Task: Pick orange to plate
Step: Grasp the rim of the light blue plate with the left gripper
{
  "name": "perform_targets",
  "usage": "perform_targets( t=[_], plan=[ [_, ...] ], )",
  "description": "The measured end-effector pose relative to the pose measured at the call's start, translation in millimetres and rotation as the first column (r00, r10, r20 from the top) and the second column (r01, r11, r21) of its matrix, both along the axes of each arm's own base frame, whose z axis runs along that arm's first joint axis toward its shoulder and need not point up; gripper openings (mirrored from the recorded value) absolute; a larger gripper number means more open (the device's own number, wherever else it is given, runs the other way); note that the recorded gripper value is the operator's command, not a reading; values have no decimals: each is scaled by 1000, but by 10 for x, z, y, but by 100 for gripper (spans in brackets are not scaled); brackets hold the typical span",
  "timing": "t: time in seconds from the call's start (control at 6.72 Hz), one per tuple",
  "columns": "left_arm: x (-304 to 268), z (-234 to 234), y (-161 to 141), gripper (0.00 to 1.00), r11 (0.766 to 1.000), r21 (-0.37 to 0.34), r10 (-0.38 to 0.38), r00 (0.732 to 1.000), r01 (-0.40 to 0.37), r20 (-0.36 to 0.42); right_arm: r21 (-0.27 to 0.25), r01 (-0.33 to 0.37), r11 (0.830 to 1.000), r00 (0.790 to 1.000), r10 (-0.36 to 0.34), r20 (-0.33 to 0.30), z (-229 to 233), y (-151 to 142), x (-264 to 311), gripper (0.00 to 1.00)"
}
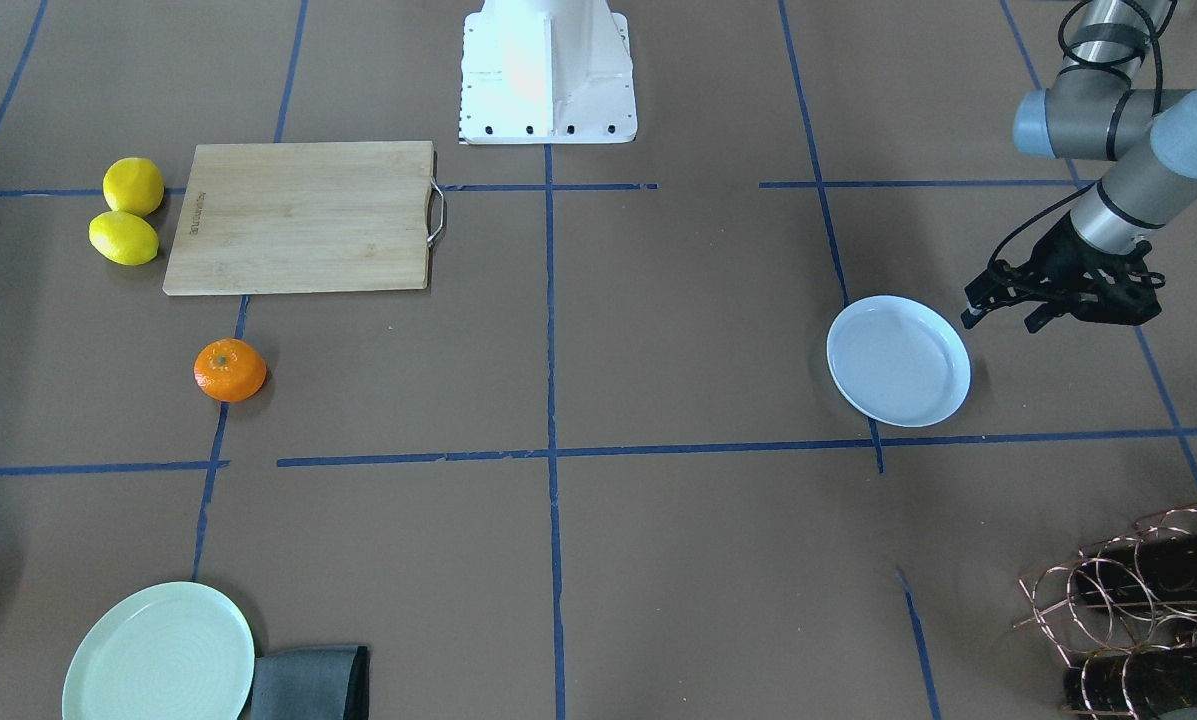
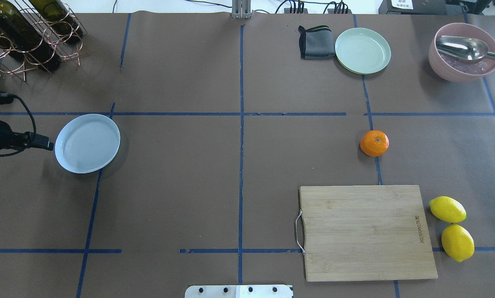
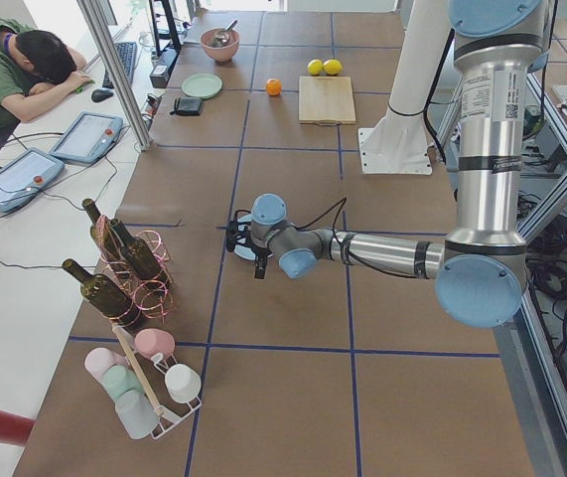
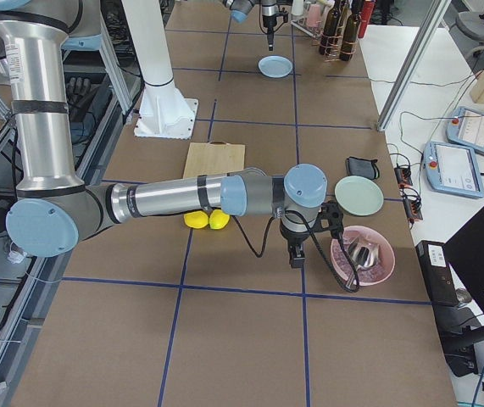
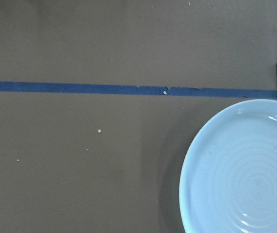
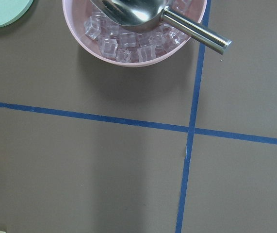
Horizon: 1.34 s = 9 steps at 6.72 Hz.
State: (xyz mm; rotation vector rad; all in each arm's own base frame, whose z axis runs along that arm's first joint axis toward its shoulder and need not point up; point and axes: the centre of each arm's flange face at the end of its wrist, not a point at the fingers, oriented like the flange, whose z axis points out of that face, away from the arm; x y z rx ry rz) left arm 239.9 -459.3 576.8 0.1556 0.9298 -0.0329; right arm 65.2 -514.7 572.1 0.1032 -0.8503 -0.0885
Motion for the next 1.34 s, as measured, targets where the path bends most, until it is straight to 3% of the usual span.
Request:
perform_targets(
  t=[0.45, 0.89, 1.04, 1.34],
  plan=[
    [192, 70, -166, 96, 1000, 8, -10, 1000, 10, 27, -4, -5, 1000, 1000, 5, 0, -11, -2, 0, 100],
    [333, 43, -195, 84, 1000, 21, -5, 999, 5, 34, -4, -6, 1000, 1000, 6, 0, -17, -6, 0, 100],
    [393, 25, -190, 72, 1000, 27, -4, 999, 3, 37, -3, -5, 1000, 1000, 5, 0, -17, -6, 0, 100],
    [441, 12, -182, 29, 1000, 26, -5, 999, 4, 38, -3, -5, 1000, 1000, 5, 0, -17, -6, 0, 100]
  ],
)
